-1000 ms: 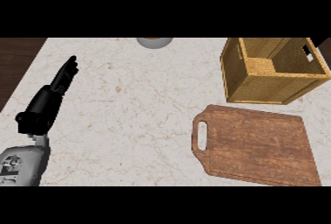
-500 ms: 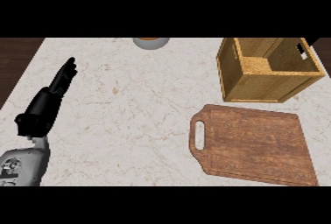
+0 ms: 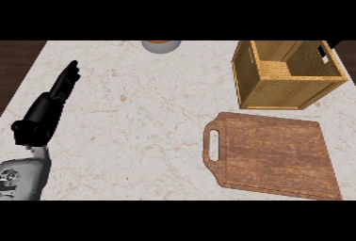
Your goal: Pick the lemon from the cutting board and place it in the basket
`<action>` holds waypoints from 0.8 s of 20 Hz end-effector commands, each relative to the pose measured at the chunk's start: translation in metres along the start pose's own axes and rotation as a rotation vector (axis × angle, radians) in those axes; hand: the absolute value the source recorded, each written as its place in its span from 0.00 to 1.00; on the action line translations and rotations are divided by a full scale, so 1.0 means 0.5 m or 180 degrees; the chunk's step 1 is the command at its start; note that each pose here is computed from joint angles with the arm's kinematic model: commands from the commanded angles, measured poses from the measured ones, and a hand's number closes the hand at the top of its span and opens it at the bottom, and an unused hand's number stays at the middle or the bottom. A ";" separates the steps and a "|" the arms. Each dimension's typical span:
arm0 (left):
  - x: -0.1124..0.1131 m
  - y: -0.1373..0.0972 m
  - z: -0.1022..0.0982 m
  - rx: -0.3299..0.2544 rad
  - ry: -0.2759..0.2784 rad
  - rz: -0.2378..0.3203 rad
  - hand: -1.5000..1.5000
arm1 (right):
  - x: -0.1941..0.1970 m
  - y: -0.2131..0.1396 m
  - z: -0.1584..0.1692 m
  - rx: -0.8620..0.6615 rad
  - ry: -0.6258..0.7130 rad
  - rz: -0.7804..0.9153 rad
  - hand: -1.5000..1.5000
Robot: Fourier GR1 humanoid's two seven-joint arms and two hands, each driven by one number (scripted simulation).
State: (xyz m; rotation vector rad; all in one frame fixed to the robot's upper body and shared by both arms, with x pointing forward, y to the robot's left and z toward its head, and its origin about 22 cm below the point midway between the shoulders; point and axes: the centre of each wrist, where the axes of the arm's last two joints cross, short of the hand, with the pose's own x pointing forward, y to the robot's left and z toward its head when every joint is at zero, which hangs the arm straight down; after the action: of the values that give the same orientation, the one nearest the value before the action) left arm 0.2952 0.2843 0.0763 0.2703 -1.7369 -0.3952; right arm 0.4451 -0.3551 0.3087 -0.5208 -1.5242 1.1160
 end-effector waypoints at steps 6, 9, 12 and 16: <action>-0.010 -0.012 0.003 0.0027 -0.0006 -0.0002 0.50 | -0.002 0.013 -0.002 0.0217 0.0125 0.0945 1.00; 0.013 0.023 0.022 -0.0001 -0.0007 0.0014 0.50 | -0.032 0.006 0.014 0.0356 0.0140 0.0649 0.00; 0.020 -0.002 -0.004 0.0058 -0.0022 0.0021 0.50 | -0.024 0.026 -0.009 0.0522 0.0109 0.0429 0.00; -0.004 0.025 0.017 0.0028 0.0029 -0.0046 0.50 | -0.041 0.047 -0.012 0.0456 0.0003 0.0167 0.00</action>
State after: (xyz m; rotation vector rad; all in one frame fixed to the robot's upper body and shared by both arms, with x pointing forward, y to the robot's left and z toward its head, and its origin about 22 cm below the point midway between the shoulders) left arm 0.2913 0.2891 0.0747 0.2763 -1.7364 -0.3931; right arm 0.4512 -0.3526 0.2895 -0.5282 -1.4005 1.2934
